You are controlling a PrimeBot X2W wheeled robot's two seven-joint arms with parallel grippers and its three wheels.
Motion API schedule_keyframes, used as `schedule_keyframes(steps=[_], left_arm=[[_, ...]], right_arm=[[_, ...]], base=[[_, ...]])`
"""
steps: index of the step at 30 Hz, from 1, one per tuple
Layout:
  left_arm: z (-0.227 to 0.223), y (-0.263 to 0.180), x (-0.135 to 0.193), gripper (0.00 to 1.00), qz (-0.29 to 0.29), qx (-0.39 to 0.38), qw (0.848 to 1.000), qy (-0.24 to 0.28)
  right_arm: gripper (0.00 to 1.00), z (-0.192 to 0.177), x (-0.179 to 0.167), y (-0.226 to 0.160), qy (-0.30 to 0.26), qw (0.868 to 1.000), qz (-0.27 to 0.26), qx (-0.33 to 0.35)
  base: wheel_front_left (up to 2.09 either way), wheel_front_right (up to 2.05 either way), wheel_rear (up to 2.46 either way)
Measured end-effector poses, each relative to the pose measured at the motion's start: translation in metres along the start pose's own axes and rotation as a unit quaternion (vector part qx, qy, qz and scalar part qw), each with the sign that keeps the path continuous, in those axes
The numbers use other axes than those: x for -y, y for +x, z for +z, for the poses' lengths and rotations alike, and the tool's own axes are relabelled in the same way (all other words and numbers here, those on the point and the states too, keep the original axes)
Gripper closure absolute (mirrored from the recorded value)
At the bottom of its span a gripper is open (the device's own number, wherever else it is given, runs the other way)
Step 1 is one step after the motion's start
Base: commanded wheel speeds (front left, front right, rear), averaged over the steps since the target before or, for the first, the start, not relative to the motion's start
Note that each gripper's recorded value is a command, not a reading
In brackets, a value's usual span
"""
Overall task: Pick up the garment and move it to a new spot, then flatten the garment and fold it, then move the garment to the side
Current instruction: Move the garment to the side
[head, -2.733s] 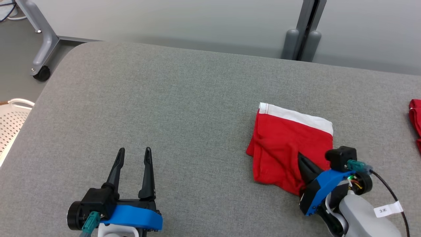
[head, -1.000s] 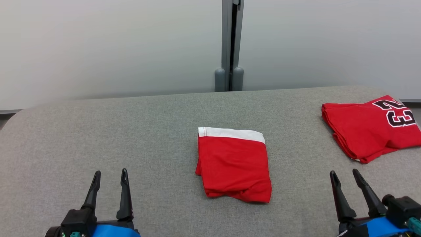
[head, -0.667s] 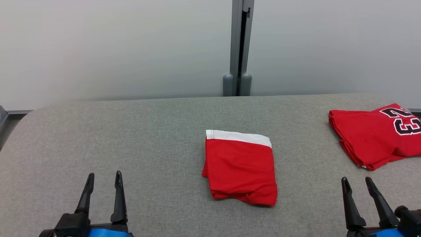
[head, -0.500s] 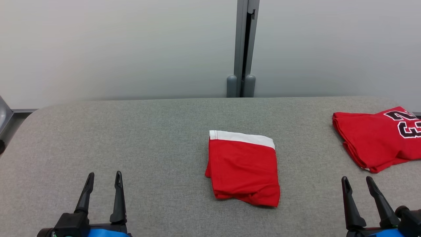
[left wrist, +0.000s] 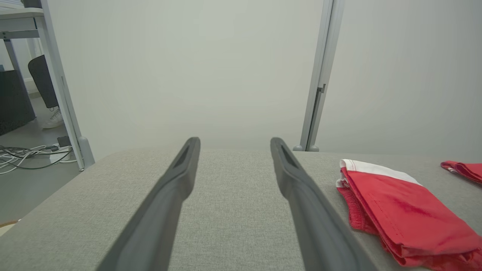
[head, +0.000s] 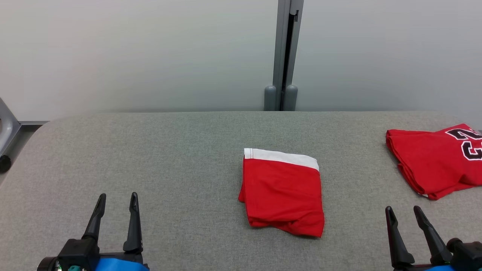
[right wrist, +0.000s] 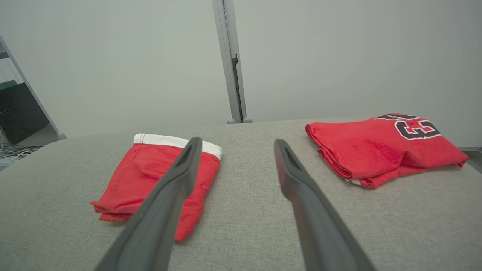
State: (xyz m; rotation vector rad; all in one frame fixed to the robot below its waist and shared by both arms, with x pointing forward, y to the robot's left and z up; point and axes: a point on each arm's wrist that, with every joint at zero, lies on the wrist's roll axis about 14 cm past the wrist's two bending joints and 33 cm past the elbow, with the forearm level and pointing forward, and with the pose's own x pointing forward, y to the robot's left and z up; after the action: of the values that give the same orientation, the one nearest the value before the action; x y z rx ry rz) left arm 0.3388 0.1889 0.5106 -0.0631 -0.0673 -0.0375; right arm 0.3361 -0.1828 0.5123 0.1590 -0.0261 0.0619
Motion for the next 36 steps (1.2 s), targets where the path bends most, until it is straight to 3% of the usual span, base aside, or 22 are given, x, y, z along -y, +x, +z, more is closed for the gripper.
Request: schedule_keyframes(steps=[21,30,36], left_arm=[[-0.007,-0.002,-0.003,0.00,0.008,-0.009,1.000,-0.007],[-0.014,0.002,-0.009,0.00,0.020,-0.019,1.000,-0.011],[-0.023,0.008,-0.014,0.00,0.033,-0.028,0.999,-0.015]], right_arm=[[0.00,-0.014,-0.008,0.006,-0.005,0.999,0.015,-0.033],[0.00,-0.002,-0.043,0.069,-0.035,0.995,0.085,-0.040],[0.00,-0.028,-0.055,0.109,-0.040,0.989,0.101,-0.096]], base=[[0.00,0.00,0.00],[0.00,0.00,0.00],[0.00,0.00,0.00]])
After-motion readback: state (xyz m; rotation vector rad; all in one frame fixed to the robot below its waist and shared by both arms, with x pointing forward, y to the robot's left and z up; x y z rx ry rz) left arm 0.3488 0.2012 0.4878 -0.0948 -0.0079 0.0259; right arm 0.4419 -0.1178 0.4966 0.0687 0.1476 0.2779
